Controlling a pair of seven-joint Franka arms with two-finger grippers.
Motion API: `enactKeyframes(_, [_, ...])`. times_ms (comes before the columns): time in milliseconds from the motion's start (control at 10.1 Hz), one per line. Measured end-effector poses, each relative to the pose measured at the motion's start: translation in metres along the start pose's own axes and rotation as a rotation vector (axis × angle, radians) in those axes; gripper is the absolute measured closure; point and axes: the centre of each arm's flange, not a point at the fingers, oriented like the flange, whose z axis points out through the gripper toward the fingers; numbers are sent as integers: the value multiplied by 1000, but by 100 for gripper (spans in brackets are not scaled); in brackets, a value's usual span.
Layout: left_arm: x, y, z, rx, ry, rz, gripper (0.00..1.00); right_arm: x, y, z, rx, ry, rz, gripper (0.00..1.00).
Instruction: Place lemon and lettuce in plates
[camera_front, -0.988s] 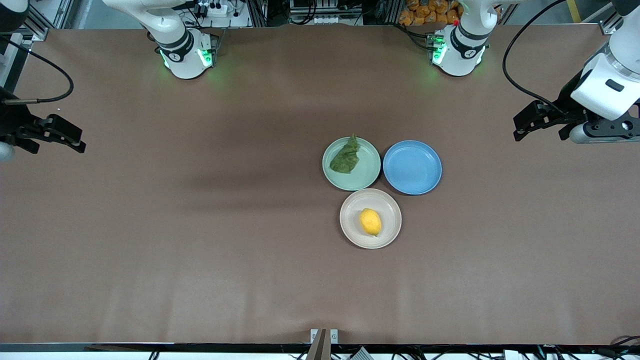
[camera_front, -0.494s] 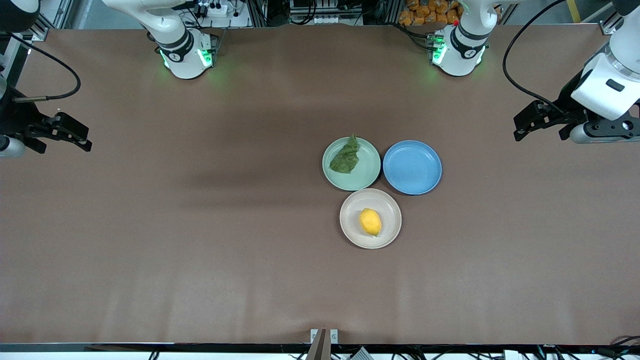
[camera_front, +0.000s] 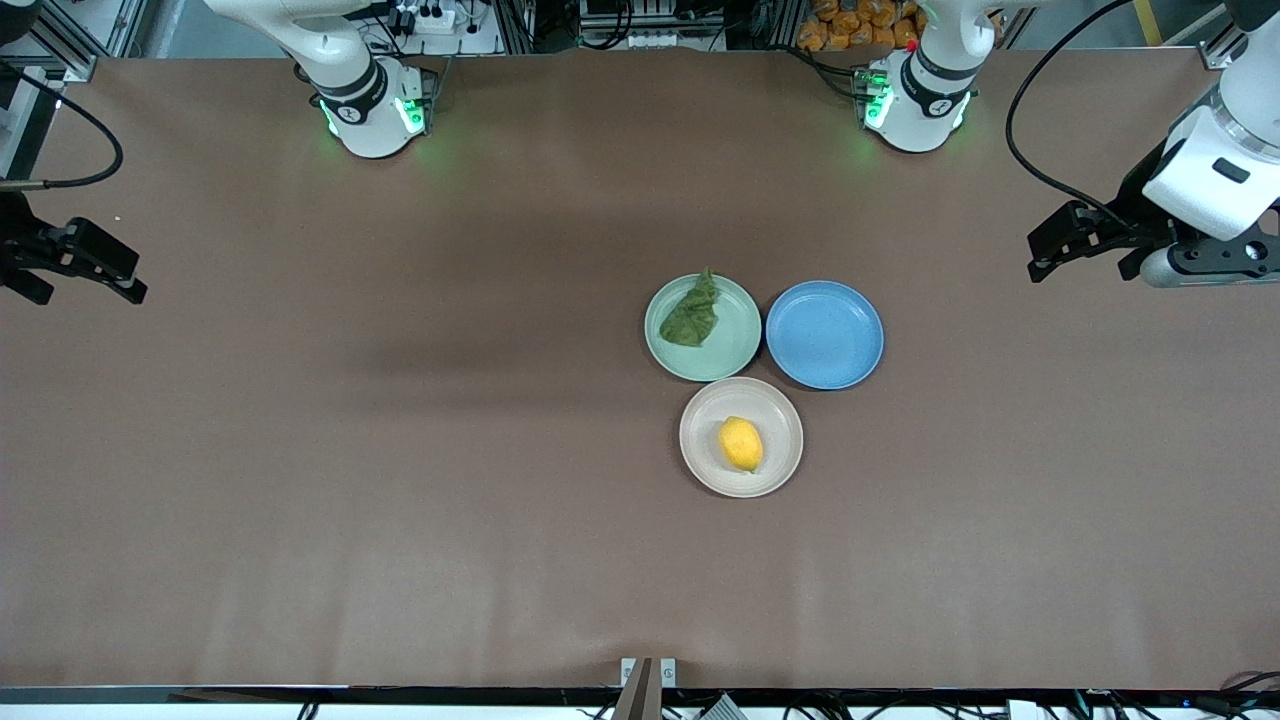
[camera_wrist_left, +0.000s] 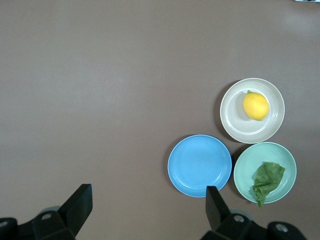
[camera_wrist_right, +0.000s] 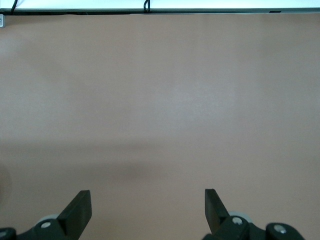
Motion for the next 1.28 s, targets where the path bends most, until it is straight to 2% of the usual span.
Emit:
enactKeyframes(297, [0, 0, 0, 0, 0, 0, 0, 5, -6, 11, -1, -23, -10, 0])
enactKeyframes(494, [0, 0, 0, 0, 0, 0, 0, 6, -12, 23, -2, -65, -20, 0])
enactKeyframes(692, [0, 0, 0, 0, 0, 0, 0, 7, -12, 28, -3, -74, -22, 2])
enactKeyframes(988, [0, 0, 0, 0, -1, 0, 0, 8, -12, 26, -3, -70, -30, 45])
enactKeyframes(1087, [0, 0, 0, 0, -1, 0, 0, 8, -11, 26, -3, -69, -28, 56])
enactKeyframes(1186, [0, 0, 0, 0, -1, 0, 0, 8, -9, 26, -4, -69, -26, 54])
enactKeyframes(1285, [0, 0, 0, 0, -1, 0, 0, 8, -8, 27, -4, -70, -26, 43])
